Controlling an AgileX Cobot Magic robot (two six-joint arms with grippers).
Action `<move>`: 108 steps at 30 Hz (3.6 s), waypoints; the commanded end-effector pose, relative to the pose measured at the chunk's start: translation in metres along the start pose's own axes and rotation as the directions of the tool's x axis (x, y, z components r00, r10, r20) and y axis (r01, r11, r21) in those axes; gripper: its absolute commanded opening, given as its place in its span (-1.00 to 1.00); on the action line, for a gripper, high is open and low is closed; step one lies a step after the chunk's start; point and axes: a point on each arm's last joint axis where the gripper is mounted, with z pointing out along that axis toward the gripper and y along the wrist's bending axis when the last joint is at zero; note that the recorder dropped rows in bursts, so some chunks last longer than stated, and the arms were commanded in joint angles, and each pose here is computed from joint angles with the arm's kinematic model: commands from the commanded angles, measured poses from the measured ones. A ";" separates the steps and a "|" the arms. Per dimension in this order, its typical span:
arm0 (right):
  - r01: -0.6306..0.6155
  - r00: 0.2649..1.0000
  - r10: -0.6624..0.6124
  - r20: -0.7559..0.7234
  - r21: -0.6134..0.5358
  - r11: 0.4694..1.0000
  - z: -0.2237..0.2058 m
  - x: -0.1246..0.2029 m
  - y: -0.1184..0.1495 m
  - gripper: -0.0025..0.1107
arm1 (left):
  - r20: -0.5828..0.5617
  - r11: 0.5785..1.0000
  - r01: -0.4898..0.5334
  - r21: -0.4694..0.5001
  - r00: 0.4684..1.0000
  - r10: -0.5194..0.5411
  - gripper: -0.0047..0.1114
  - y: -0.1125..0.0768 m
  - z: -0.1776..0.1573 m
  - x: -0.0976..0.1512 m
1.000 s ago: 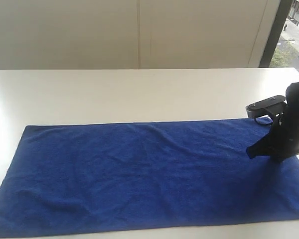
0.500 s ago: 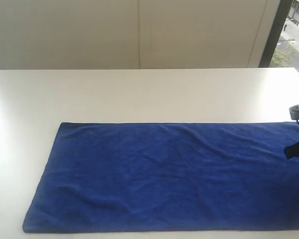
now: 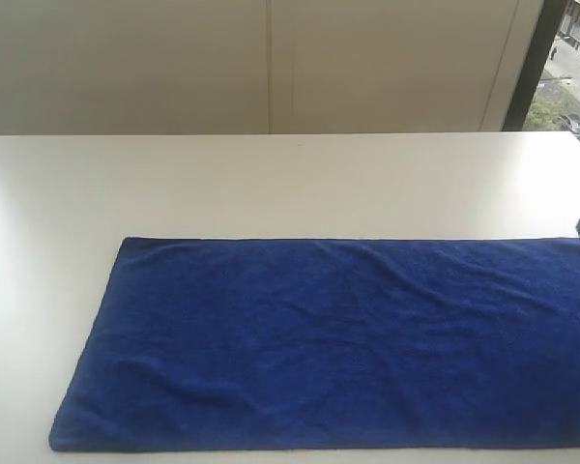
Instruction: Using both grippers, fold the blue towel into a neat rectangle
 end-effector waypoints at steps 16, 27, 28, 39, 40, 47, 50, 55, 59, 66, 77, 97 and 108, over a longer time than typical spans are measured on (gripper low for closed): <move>-0.014 0.993 -0.019 -0.118 -0.276 0.961 0.042 0.028 -0.055 -0.08 | -0.002 0.998 0.014 0.060 1.000 -0.014 -0.92 -0.006 -0.001 0.001; -0.028 0.993 -0.004 -0.119 -0.266 0.963 0.078 0.031 -0.052 -0.11 | -0.001 0.998 0.016 0.059 1.000 -0.016 -0.92 -0.006 -0.001 0.001; -0.029 0.992 -0.004 -0.123 -0.268 0.963 0.079 0.031 -0.051 -0.13 | -0.001 0.998 0.016 0.059 1.000 -0.016 -0.92 -0.006 -0.001 0.001; -0.060 0.985 0.007 -0.171 -0.308 0.949 0.093 0.037 -0.044 -0.22 | 0.004 0.999 0.014 0.053 1.000 -0.014 -0.92 -0.005 0.000 0.001; -0.060 0.985 0.007 -0.171 -0.308 0.949 0.093 0.037 -0.044 -0.25 | 0.005 0.999 0.014 0.051 1.000 -0.014 -0.92 -0.005 0.000 0.001; -0.063 0.982 0.000 -0.191 -0.323 0.944 0.092 0.039 -0.043 -0.41 | 0.005 0.999 0.014 0.051 1.000 -0.014 -0.92 -0.005 0.000 0.001; -0.078 0.980 0.010 -0.199 -0.335 0.939 0.092 0.039 -0.041 -0.41 | 0.005 0.999 0.014 0.051 1.000 -0.014 -0.92 -0.005 0.000 0.001; -0.093 0.976 0.016 -0.216 -0.349 0.933 0.091 0.040 -0.040 -0.61 | 0.005 0.999 0.014 0.051 1.000 -0.014 -0.92 -0.005 0.000 0.001; -0.109 0.974 0.029 -0.226 -0.349 0.931 0.091 0.041 -0.040 -0.80 | 0.005 0.999 0.014 0.051 1.000 -0.014 -0.92 -0.005 0.000 0.001; -0.125 0.984 0.073 -0.165 -0.332 0.935 0.067 0.024 -0.044 -0.96 | 0.005 0.999 0.014 0.051 1.000 -0.014 -0.92 -0.005 0.000 0.001; 0.116 0.990 -0.137 -0.018 -0.433 0.894 0.017 -0.015 0.048 -0.96 | 0.001 0.998 0.014 0.056 1.000 -0.014 -0.92 -0.006 -0.001 0.001; 0.527 0.850 -0.413 0.327 -0.564 0.636 -0.107 -0.032 0.266 -0.96 | 0.001 0.998 0.016 0.059 1.000 -0.016 -0.92 -0.006 -0.001 0.001; 0.638 0.768 -0.471 0.434 -0.590 0.496 -0.143 -0.017 0.360 -0.96 | 0.001 0.998 0.016 0.059 1.000 -0.016 -0.92 -0.006 -0.001 0.001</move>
